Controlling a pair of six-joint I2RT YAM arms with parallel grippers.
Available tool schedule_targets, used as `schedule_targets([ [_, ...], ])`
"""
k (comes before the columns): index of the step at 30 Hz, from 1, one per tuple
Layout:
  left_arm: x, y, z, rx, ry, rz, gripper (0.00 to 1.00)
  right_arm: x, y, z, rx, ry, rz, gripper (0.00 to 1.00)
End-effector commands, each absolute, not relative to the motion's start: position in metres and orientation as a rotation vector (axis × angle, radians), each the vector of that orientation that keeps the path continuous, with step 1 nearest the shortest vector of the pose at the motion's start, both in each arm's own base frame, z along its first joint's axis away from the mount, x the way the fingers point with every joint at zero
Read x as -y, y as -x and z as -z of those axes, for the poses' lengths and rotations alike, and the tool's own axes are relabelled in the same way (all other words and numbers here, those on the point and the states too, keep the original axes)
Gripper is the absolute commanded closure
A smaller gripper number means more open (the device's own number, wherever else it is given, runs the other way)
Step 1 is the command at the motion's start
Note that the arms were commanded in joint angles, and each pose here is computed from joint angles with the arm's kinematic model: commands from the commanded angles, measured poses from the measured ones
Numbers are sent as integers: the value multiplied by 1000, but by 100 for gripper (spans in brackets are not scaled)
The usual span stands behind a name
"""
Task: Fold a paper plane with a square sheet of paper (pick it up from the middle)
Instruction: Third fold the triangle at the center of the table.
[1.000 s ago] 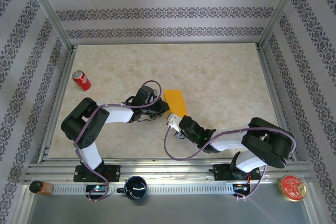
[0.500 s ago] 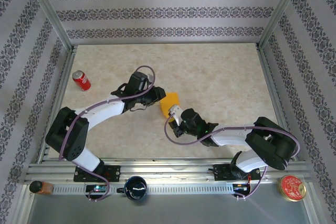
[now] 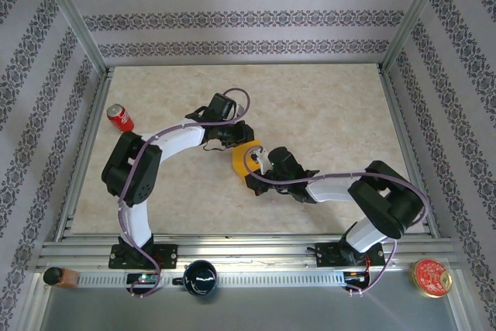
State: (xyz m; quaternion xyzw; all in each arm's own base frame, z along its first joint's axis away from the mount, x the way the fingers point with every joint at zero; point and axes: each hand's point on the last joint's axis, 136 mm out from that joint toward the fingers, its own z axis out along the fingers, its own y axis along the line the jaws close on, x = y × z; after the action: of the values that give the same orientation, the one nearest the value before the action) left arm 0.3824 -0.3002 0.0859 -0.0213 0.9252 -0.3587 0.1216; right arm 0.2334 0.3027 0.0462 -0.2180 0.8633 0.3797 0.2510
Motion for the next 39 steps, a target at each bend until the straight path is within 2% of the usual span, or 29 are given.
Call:
schedule_targets([
  [1,296,-383,-74,-2748,-20,1026,80,-316,-233,-58,-2346,566,-1184,100],
  [6,297,-385,-50,-2793,-28,1067,82,-314,-234,-54,-2376,540,-1249,100],
  [19,281,-369,-5,-2919,-30,945,82,-305,-243,-58,-2401,445,-1324,100],
  [27,280,-364,-5,-2923,-28,954,82,-292,-257,-48,-2467,338,-1320,100],
  [39,279,-363,-10,-2912,14,965,82,-274,-270,-35,-2580,281,-1119,100],
])
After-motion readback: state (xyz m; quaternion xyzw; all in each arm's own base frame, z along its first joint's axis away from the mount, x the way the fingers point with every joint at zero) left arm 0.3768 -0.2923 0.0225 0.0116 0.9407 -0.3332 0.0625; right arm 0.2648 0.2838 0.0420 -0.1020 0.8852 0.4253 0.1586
